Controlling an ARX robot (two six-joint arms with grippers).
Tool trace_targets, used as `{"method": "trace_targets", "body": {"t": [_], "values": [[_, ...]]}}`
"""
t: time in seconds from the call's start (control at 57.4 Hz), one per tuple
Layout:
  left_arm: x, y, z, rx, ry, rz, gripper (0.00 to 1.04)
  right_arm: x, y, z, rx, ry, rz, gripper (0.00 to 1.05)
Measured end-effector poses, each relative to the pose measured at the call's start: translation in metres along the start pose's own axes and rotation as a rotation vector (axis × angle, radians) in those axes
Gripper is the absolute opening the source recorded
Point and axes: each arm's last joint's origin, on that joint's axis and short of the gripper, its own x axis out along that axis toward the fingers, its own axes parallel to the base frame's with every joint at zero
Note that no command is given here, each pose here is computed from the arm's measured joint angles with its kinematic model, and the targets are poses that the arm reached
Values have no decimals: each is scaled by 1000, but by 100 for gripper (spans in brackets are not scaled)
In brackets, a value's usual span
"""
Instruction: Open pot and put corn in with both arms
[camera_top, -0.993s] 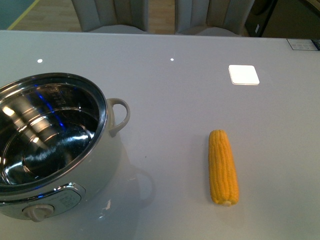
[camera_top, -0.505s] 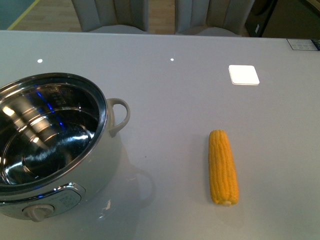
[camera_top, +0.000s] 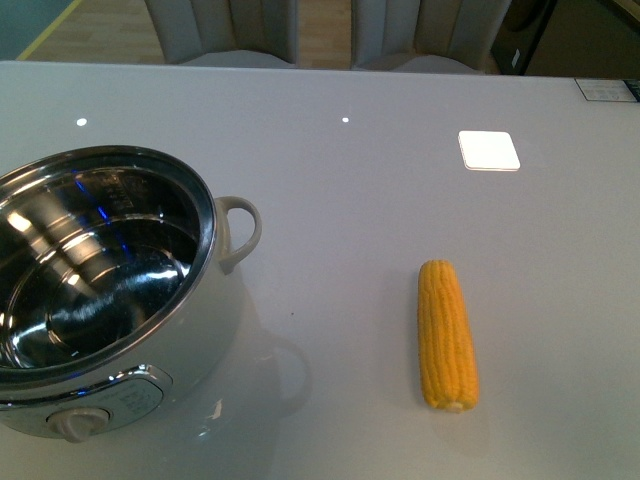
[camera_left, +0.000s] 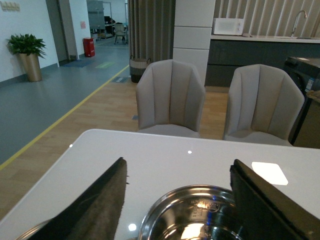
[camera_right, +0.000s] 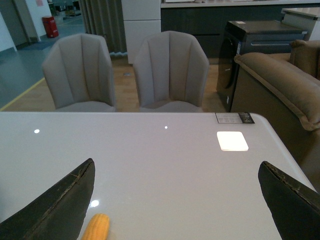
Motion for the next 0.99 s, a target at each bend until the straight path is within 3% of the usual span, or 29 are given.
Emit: {"method": "trace_targets", "body": {"t": [0.261,0.61,0.854,0.958,0.993], "values": [[-13,-14,-4,-7,48,30,5,0,0,0,0,1,1,96],[-13,-21,-4,-7,47,-10,4,0,0,0,0,1,-2,96],[-13,-21,-4,-7,47,-10,46,0,0,0,0,1,-2,96],[-13,-21,-4,-7,47,-10,73,0,0,0,0,1,-2,96],[-13,-21,-4,-7,47,-10,82,0,1,-1,34,108,19,96]]}}
